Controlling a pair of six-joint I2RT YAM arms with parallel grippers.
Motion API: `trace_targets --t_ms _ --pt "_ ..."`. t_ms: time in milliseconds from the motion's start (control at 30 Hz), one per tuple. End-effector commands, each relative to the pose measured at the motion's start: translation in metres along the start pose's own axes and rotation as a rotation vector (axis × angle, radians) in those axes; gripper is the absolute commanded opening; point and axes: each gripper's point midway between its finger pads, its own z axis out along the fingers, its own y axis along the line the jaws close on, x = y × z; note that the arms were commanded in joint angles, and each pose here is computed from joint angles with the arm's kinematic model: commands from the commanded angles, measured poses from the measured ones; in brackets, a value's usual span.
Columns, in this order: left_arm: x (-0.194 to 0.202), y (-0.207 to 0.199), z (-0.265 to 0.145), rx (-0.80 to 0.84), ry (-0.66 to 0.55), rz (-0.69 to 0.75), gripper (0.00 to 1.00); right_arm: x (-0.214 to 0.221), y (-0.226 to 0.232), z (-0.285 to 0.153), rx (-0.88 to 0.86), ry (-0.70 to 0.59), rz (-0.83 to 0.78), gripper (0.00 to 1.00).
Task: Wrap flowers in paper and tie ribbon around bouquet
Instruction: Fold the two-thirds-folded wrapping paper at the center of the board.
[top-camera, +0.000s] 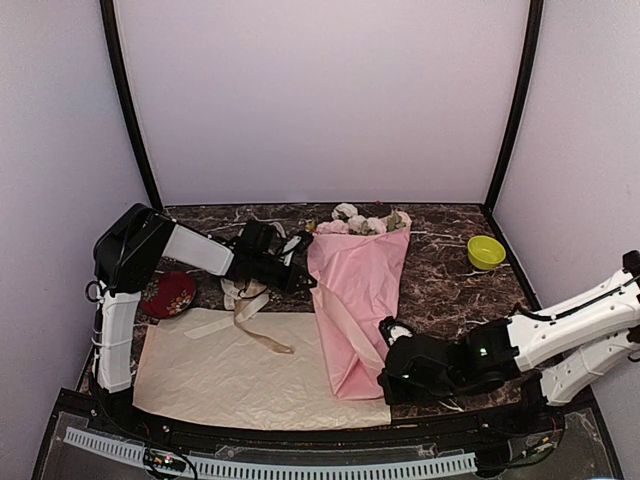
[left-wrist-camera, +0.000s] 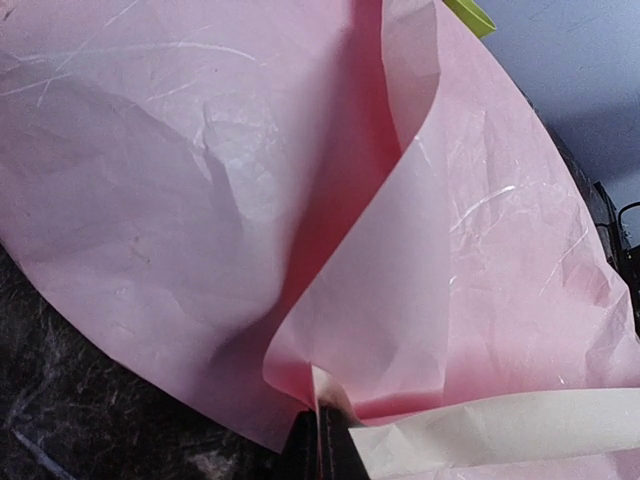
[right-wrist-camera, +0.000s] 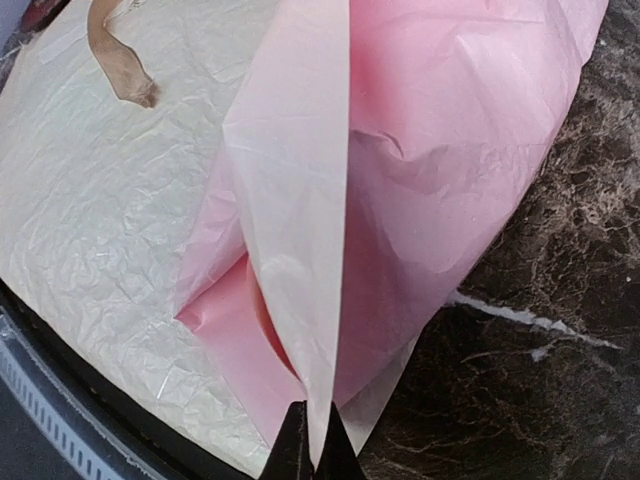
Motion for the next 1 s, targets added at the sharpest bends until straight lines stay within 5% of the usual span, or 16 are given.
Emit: trace_targets --t_ms 0,200,300,567,700,867,967 --pt "-0.008 0.009 -0.001 -0.038 -0.004 0.014 0.0 0.011 -0.016 -0.003 0.278 0.022 -0.162 0.0" --pt "-0.011 0.015 0.0 -0.06 0.004 0.023 0.0 0.031 0.0 0.008 0.492 0.127 -0.447 0.0" --pt "-0.009 0.016 0.001 -0.062 0.007 0.021 0.0 0.036 0.002 0.01 0.464 0.154 -0.476 0.01" --pt "-0.007 0.018 0.002 -0.058 0.007 0.022 0.0 0.033 0.101 -0.014 -0.132 0.115 -0.512 0.46" --pt "-0.006 0.017 0.002 -0.052 0.006 0.021 0.0 0.02 0.112 -0.033 -0.218 0.112 -0.52 0.59" --pt "-0.005 0.018 0.002 -0.054 0.01 0.021 0.0 -0.025 0.081 -0.035 -0.278 0.071 -0.319 0.53" --pt "-0.005 0.018 0.002 -0.054 0.013 0.021 0.0 -0.06 0.042 -0.025 -0.215 0.017 -0.128 0.32"
